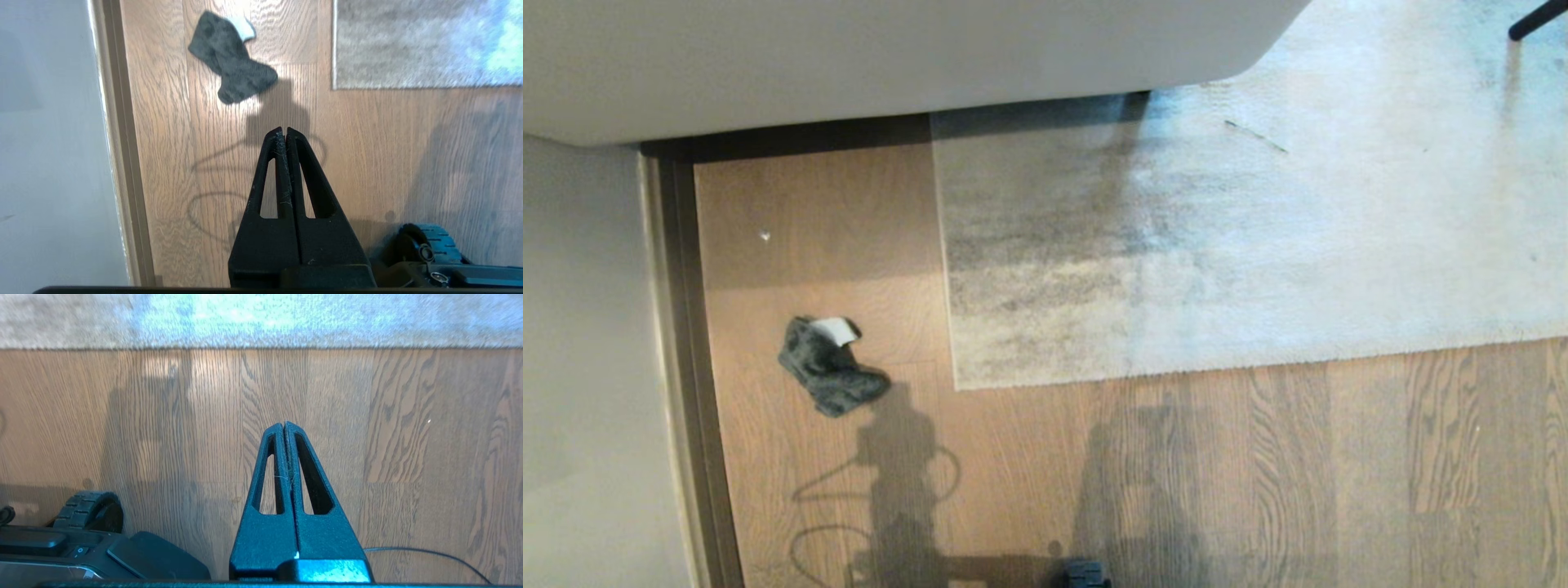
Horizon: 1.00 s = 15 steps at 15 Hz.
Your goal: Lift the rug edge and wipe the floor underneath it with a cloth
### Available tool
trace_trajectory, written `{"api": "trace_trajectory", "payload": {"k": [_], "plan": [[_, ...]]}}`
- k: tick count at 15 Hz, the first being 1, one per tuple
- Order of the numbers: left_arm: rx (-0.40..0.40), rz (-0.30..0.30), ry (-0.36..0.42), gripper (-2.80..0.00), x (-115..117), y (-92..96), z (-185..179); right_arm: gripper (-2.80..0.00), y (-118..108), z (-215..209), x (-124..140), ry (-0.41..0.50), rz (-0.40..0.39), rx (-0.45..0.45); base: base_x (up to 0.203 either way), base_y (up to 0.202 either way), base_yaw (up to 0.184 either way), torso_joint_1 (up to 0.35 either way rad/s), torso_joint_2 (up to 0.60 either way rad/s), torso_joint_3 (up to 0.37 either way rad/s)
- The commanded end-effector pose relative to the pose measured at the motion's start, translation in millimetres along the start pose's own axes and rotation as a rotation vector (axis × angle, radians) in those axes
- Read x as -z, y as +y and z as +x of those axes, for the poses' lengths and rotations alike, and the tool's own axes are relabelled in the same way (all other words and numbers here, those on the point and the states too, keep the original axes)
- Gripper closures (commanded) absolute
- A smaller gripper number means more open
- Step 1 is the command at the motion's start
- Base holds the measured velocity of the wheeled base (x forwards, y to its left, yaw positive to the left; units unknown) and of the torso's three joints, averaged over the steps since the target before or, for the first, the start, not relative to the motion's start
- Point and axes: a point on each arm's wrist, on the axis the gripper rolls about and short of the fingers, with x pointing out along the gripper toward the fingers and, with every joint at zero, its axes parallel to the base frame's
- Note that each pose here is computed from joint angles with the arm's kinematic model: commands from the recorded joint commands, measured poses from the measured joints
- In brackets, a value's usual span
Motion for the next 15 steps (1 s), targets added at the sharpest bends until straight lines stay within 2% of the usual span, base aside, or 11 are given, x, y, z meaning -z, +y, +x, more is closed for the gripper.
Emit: {"api": "trace_trajectory", "payload": {"k": [1,15], "plan": [[0.000,-0.001,-0.001,0.00,0.0,0.0,0.0,0.00,0.0,0.1,-0.1,0.001,0.000,-0.001,0.000,0.000,0.000,0.001,0.00,0.200],[-0.003,-0.001,-0.001,0.00,0.0,0.0,0.0,0.00,0.0,0.1,-0.1,0.001,-0.001,-0.001,0.000,0.000,0.000,0.001,0.00,0.203]]}}
